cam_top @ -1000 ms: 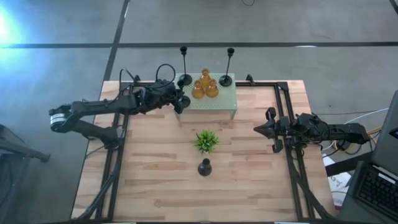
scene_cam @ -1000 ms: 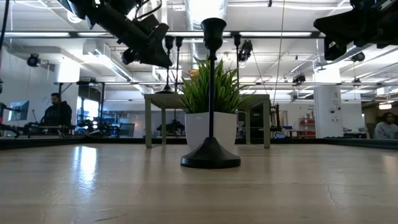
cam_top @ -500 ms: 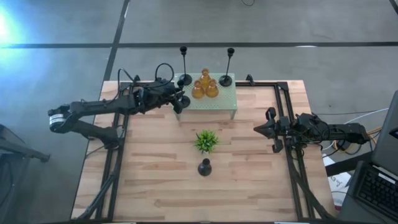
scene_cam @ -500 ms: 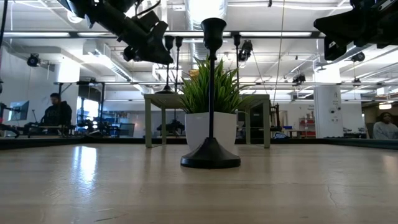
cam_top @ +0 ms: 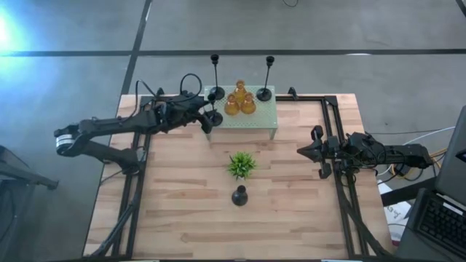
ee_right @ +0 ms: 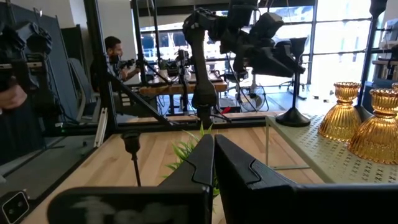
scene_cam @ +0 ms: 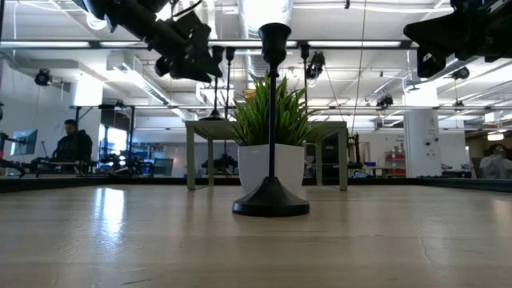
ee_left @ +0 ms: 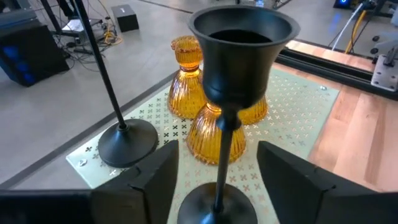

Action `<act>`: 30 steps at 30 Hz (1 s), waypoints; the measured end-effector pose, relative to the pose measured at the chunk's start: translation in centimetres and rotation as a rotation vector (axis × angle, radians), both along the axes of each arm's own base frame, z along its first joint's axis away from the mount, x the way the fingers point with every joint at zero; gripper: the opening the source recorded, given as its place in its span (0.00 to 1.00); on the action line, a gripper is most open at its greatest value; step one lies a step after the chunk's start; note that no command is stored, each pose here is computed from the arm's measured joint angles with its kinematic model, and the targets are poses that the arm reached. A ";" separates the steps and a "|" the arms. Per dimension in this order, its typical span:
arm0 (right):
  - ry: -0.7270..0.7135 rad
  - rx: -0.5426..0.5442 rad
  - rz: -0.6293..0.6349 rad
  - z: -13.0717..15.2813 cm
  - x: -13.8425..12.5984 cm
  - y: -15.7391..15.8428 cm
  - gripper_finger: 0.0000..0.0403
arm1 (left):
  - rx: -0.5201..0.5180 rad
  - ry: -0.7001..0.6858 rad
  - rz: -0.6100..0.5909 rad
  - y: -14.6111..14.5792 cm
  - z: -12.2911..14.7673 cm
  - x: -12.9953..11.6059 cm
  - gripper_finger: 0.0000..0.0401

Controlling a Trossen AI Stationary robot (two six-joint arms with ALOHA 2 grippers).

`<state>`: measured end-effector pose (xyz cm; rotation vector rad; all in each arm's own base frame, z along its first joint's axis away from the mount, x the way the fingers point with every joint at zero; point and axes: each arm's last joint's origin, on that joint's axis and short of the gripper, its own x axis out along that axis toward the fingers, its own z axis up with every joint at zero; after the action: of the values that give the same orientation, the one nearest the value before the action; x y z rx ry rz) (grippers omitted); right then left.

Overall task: Pick & Place candle stick holders
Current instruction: Put the black candle holder on the shelf

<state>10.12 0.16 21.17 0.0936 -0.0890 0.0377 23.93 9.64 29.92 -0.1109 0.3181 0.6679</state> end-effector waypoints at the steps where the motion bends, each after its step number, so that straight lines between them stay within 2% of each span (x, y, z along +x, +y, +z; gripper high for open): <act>1: 0.000 0.000 0.000 0.0 0.0 0.0 0.02 | -0.001 0.004 -0.004 -0.1 0.1 -0.3 0.57; 6: 0.000 0.001 0.000 0.0 0.0 0.0 0.02 | -0.031 -0.008 -0.072 -0.9 1.2 -1.9 0.62; 11: 0.000 0.002 0.000 0.0 0.0 0.0 0.02 | -0.103 -0.022 -0.196 -2.1 2.0 -3.9 0.61; 17: 0.000 0.000 0.000 0.0 0.0 0.0 0.02 | -0.161 -0.014 -0.273 -3.8 2.6 -6.1 0.61; 23: 0.000 0.000 0.000 0.0 0.0 0.0 0.02 | -0.174 -0.055 -0.356 -5.5 2.7 -6.6 0.61; 30: 0.000 0.002 0.000 0.0 0.0 0.0 0.02 | -0.198 -0.089 -0.468 -7.6 0.8 -6.2 0.61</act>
<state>10.12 0.16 21.17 0.0957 -0.0889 0.0379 17.76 2.00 30.68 -0.2454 0.3103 0.1657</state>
